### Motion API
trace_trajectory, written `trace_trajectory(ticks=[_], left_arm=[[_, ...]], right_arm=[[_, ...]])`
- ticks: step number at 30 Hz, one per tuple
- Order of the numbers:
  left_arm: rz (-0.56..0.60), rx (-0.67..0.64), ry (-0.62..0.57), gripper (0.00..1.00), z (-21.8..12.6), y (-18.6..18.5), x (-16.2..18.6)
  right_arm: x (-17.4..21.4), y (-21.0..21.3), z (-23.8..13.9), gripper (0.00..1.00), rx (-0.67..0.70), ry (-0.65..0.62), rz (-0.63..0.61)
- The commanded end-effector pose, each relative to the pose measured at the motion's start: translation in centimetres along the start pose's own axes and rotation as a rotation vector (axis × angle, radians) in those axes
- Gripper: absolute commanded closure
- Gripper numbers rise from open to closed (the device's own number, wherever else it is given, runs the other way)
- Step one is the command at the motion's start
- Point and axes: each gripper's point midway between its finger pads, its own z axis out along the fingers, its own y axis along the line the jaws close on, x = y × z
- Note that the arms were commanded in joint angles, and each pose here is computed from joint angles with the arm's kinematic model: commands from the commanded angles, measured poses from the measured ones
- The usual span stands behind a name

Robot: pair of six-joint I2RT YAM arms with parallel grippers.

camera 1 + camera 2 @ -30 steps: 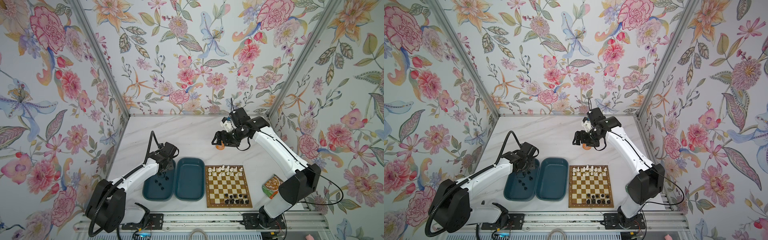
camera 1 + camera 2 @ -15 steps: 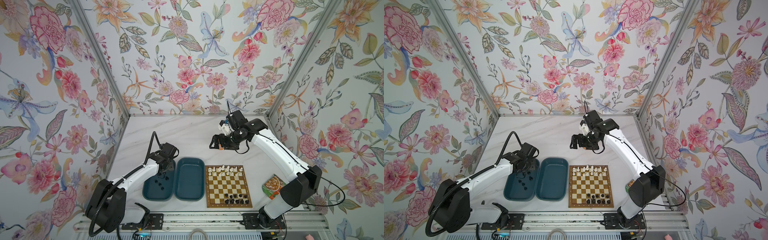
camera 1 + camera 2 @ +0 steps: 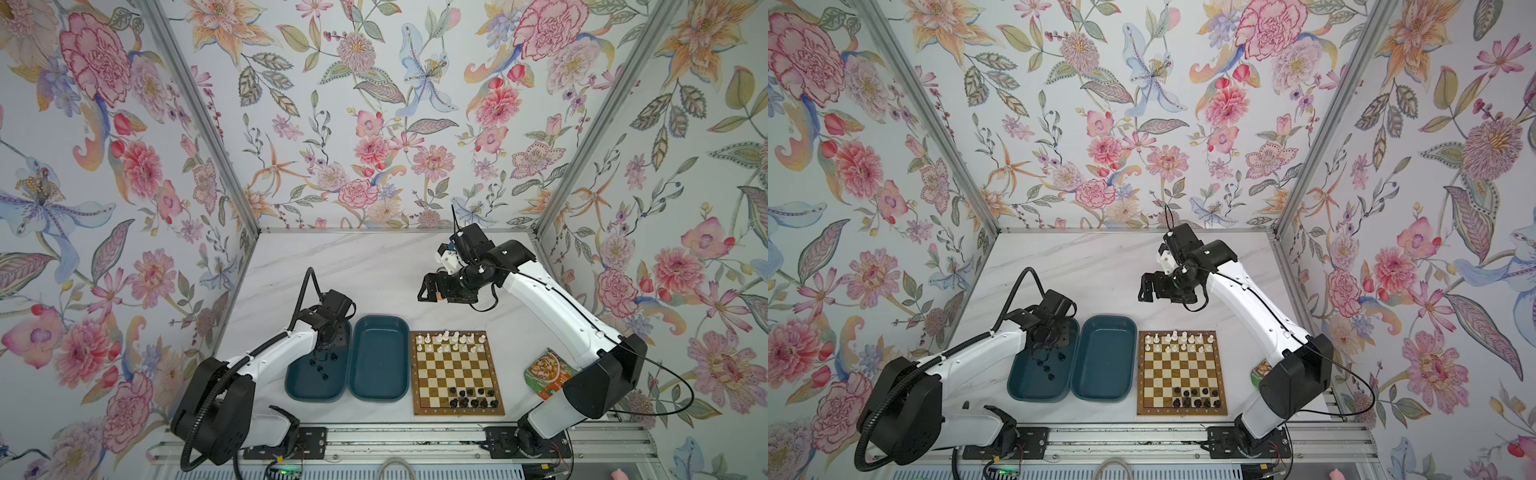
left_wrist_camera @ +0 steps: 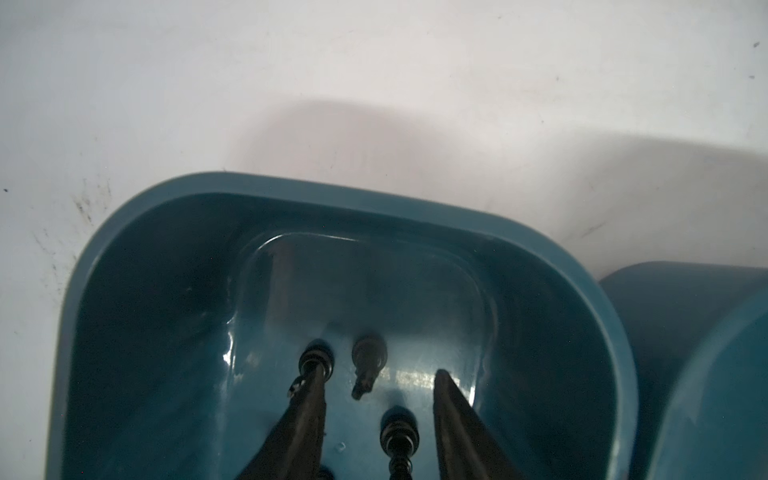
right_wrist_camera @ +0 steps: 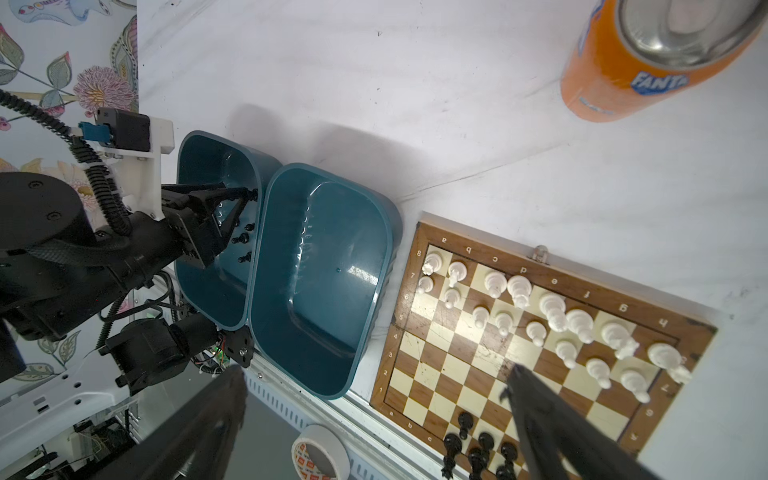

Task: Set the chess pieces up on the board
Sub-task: 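Lower the left gripper onto a black piece in the teal tray and close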

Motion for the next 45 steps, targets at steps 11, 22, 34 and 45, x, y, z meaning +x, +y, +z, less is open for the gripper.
trace_trajectory(ticks=[11, 22, 34, 45], left_arm=[[0.025, 0.006, 0.049, 0.65, 1.3, 0.1, 0.7], [0.024, 0.008, 0.066, 0.66, 2.1, 0.3, 1.3], [0.026, 0.001, 0.084, 0.71, 2.4, 0.7, 1.7], [0.024, -0.007, 0.098, 0.80, 2.6, 1.0, 2.2]], right_arm=[[1.0, -0.4, 0.0, 0.01, 0.023, 0.018, 0.017], [0.9, -0.3, 0.1, 0.01, 0.024, 0.027, 0.016], [0.9, -0.5, 0.3, 0.01, 0.029, 0.035, 0.017], [0.9, -0.5, 0.5, 0.01, 0.031, 0.039, 0.018]])
